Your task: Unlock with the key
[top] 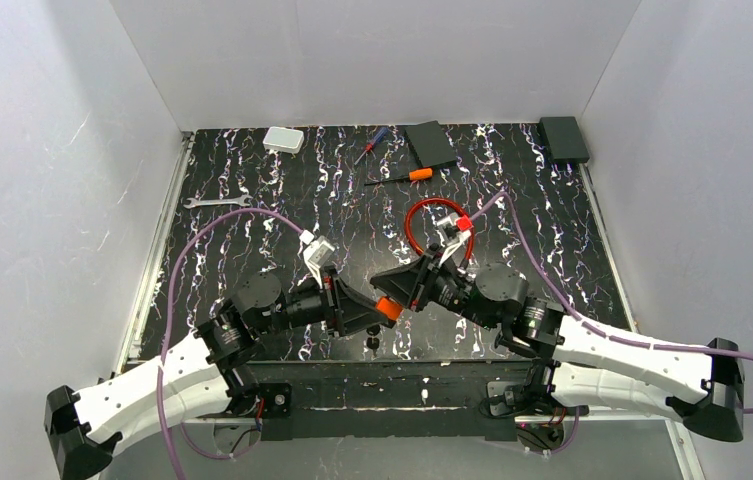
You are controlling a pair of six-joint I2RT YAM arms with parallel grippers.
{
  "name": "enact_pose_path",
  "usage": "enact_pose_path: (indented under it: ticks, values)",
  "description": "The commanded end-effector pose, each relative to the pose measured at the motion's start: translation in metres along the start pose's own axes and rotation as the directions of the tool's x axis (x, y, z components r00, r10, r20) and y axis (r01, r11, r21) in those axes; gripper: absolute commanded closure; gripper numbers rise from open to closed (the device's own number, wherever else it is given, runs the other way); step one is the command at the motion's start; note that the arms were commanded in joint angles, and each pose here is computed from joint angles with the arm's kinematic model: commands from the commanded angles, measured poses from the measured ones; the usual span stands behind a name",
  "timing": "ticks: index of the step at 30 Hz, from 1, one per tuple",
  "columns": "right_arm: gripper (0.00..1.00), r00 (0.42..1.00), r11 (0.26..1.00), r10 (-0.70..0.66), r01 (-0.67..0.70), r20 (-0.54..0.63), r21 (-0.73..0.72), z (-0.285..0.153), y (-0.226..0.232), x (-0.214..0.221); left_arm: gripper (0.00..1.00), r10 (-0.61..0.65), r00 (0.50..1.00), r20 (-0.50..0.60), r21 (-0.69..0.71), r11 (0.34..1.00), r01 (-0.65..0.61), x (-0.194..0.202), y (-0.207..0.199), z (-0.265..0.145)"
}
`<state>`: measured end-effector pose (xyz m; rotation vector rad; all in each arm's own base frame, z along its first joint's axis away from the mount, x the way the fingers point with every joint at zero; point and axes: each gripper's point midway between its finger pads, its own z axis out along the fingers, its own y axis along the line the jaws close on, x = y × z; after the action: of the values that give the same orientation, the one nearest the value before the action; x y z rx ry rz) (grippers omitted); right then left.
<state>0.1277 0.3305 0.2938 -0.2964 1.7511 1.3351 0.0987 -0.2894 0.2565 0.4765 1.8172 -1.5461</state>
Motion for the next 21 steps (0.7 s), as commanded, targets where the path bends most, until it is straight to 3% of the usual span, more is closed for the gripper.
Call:
enact_pose_path:
  ticks: [1, 4, 7, 11, 14, 17, 21]
  values:
    - [0.88, 0.972, 0.945, -0.213, 0.230, 0.095, -0.233, -0.013, 0.037, -0.012, 1.00, -0.013, 0.997, 0.076, 0.065, 0.998, 0.008, -0.022, -0.023, -0.005]
    - [0.89, 0.953, 0.900, -0.284, 0.302, 0.103, -0.313, -0.018, 0.047, -0.006, 1.00, -0.018, 0.997, 0.080, 0.082, 0.997, 0.011, -0.024, -0.027, -0.007]
    - [0.79, 0.945, 0.886, -0.311, 0.328, 0.106, -0.327, -0.018, 0.051, -0.007, 1.00, -0.018, 0.996, 0.086, 0.090, 0.996, 0.010, -0.025, -0.030, -0.010]
    - [0.43, 0.934, 0.876, -0.338, 0.357, 0.115, -0.324, -0.021, 0.060, -0.019, 1.00, -0.019, 0.995, 0.096, 0.091, 0.996, 0.010, -0.025, -0.030, -0.012]
    - [0.26, 0.920, 0.872, -0.382, 0.390, 0.087, -0.297, -0.023, 0.056, -0.020, 1.00, -0.020, 0.995, 0.100, 0.090, 0.996, 0.011, -0.026, -0.030, -0.012]
    - [0.18, 0.915, 0.872, -0.392, 0.402, 0.092, -0.280, -0.029, 0.054, -0.024, 1.00, -0.016, 0.994, 0.104, 0.091, 0.996, 0.006, -0.026, -0.030, -0.013]
    - [0.17, 0.917, 0.876, -0.390, 0.399, 0.089, -0.273, -0.036, 0.050, -0.023, 1.00, -0.016, 0.995, 0.102, 0.088, 0.996, 0.007, -0.026, -0.030, -0.012]
